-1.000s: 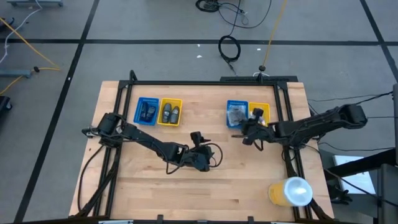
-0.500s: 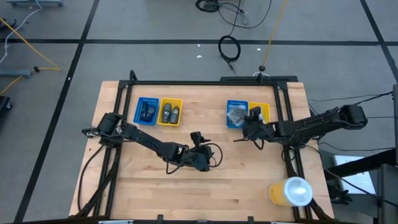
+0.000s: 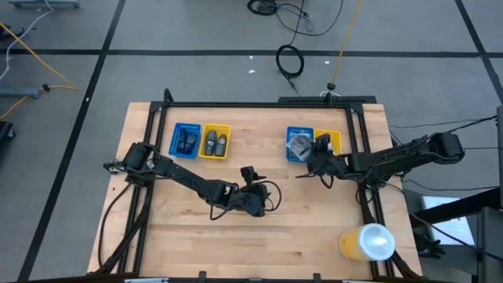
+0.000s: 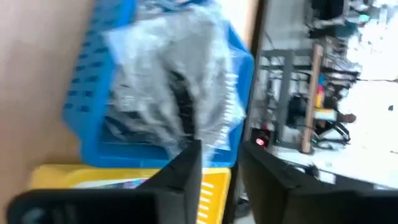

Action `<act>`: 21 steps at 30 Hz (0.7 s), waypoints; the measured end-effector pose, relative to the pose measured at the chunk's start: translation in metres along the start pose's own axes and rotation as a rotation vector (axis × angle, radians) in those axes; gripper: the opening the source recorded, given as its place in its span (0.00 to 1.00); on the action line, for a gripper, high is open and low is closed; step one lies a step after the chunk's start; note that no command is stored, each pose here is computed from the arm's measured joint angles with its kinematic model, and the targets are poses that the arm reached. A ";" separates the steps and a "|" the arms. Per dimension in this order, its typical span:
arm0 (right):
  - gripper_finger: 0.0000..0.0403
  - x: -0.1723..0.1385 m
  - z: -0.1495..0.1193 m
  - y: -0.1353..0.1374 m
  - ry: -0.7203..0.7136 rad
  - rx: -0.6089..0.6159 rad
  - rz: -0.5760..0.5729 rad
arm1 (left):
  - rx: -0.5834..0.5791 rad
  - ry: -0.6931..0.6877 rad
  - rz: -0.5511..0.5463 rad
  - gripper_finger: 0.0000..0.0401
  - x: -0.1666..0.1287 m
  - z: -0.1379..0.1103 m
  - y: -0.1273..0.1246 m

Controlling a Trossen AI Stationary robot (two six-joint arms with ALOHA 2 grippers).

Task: Pick & Place Travel size toiletries
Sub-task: Put the black hairbrush into the right blue bin

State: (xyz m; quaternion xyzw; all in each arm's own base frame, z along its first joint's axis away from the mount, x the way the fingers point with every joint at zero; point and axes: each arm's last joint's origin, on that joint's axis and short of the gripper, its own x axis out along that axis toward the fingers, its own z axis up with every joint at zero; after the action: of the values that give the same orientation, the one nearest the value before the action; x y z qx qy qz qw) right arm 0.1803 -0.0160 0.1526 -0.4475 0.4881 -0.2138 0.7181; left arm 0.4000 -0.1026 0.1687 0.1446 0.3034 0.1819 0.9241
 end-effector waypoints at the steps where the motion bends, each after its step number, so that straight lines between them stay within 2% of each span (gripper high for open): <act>1: 0.28 0.000 0.000 -0.001 0.006 0.015 -0.020 | 0.000 0.000 -0.001 0.73 0.000 0.000 0.000; 4: 0.36 -0.001 0.006 -0.004 -0.035 0.164 -0.048 | 0.001 0.000 -0.003 0.73 0.000 0.000 0.000; 7: 0.35 -0.001 0.013 -0.008 -0.150 0.363 0.028 | 0.000 0.000 -0.002 0.73 0.000 0.000 0.000; 10: 0.27 0.003 0.017 -0.017 -0.211 0.552 0.124 | -0.007 0.002 0.001 0.73 0.001 0.000 0.002; 13: 0.15 0.011 0.015 -0.028 -0.216 0.728 0.162 | -0.026 0.004 0.006 0.73 0.003 0.000 0.004; 16: 0.04 0.020 0.010 -0.038 -0.230 0.834 0.178 | -0.037 0.005 0.009 0.73 0.004 0.000 0.005; 21: 0.03 0.038 0.001 -0.045 -0.220 0.921 0.204 | -0.038 0.006 0.009 0.73 0.004 0.000 0.005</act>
State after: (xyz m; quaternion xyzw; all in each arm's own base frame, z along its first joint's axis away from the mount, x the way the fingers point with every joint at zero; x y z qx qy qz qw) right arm 0.2039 -0.0667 0.1715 -0.0532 0.3052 -0.2876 0.9063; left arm 0.4015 -0.0967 0.1687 0.1278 0.3018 0.1923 0.9250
